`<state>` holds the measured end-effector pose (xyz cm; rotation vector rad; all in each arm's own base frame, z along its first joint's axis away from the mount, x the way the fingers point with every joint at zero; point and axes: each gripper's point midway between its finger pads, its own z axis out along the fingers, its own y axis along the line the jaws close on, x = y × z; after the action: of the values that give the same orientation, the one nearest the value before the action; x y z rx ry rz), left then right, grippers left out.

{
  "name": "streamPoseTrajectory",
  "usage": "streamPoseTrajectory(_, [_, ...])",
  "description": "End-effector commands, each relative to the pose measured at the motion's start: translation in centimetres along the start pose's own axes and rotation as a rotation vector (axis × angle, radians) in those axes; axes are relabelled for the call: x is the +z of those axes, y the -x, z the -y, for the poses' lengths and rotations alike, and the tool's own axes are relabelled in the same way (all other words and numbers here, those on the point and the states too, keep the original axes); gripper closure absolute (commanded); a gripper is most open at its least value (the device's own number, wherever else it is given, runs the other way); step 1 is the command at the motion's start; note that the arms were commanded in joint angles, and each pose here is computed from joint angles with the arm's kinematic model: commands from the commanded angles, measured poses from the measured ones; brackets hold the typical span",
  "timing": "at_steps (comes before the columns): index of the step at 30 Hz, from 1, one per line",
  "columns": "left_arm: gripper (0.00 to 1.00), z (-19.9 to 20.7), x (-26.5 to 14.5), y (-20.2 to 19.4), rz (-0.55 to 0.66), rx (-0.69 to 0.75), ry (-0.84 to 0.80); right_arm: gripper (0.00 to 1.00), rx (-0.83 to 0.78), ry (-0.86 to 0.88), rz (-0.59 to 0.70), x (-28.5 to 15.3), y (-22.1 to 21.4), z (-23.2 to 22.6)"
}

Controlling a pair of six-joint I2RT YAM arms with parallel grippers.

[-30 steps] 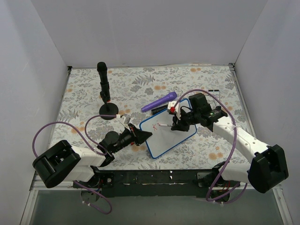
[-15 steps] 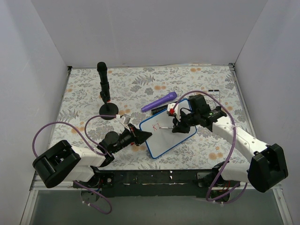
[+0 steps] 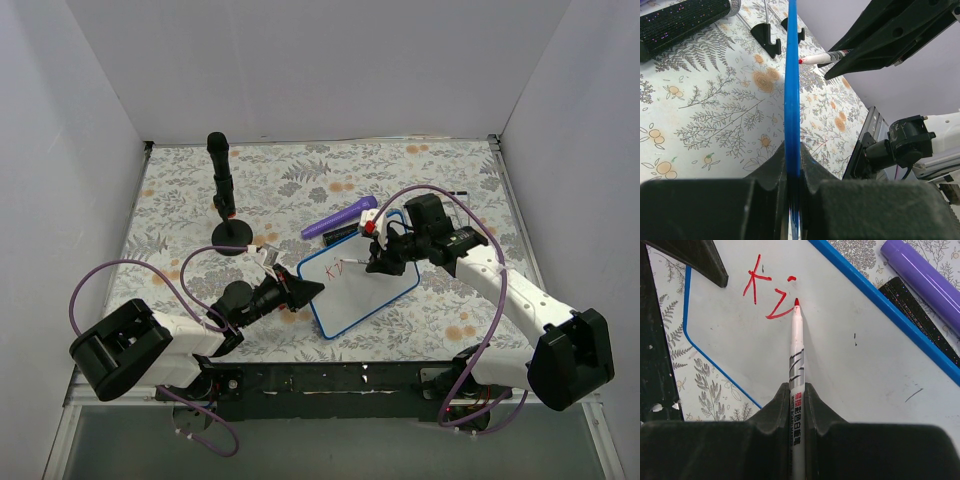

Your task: Write a sentence on the whiteboard

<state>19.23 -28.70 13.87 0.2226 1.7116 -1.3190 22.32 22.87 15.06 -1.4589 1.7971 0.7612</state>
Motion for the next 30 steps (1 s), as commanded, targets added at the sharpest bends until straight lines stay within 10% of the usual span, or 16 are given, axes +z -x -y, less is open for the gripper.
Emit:
streamPoseTrajectory(1, [1.0,1.8,0.1,1.3,0.044,0.034,-0.076,0.99,-0.017,-0.039,0.039,-0.2,1.6,1.1])
streamPoseTrajectory(30, [1.0,1.7,0.1,1.3,0.045,0.035,-0.072,0.99,-0.023,0.019,0.0,-0.2,0.0,-0.3])
